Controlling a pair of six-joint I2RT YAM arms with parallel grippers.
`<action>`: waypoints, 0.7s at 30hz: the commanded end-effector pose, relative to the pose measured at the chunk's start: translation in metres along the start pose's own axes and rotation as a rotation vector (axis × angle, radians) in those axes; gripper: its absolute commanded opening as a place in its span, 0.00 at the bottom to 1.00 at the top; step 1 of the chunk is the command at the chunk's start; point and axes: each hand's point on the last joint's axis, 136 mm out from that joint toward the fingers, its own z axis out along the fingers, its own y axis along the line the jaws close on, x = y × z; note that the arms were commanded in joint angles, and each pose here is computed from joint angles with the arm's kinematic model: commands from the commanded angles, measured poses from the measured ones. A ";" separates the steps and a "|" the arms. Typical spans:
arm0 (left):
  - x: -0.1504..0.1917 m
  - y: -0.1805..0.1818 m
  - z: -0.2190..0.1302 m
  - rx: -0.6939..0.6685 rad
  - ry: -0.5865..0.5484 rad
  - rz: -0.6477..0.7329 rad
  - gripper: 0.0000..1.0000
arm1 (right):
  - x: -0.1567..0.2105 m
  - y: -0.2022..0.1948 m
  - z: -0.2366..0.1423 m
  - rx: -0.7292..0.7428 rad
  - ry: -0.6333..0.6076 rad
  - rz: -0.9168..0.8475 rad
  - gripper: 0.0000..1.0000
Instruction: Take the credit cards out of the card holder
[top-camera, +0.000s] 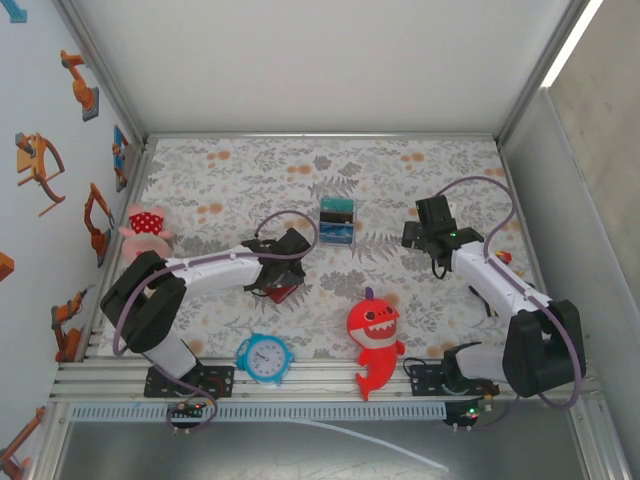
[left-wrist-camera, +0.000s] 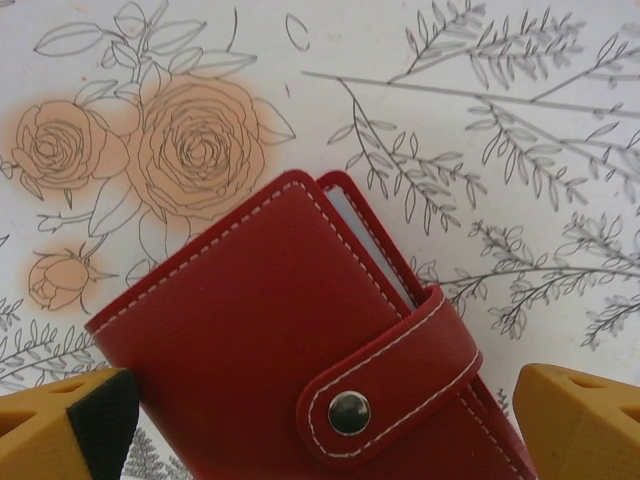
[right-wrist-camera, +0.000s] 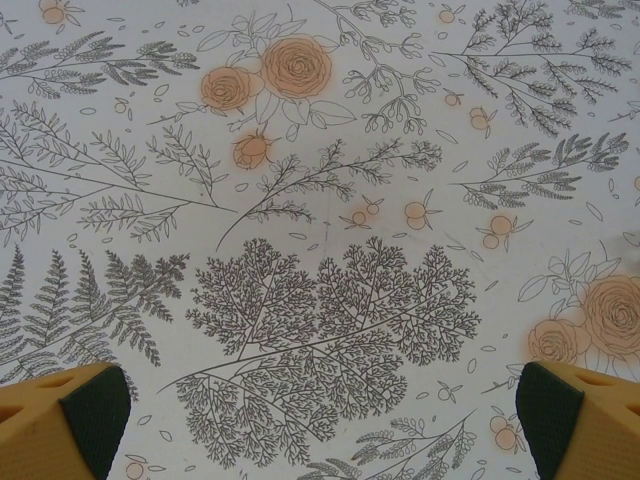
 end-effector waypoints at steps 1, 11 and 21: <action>0.010 0.019 -0.005 -0.116 0.037 0.057 0.97 | -0.002 0.004 -0.003 -0.021 -0.022 -0.004 0.99; 0.021 0.024 -0.017 -0.105 0.089 0.207 0.97 | -0.006 0.005 -0.005 -0.017 -0.015 -0.016 1.00; 0.026 0.003 -0.015 0.075 0.093 0.258 0.97 | -0.009 0.002 -0.013 -0.016 -0.032 -0.003 1.00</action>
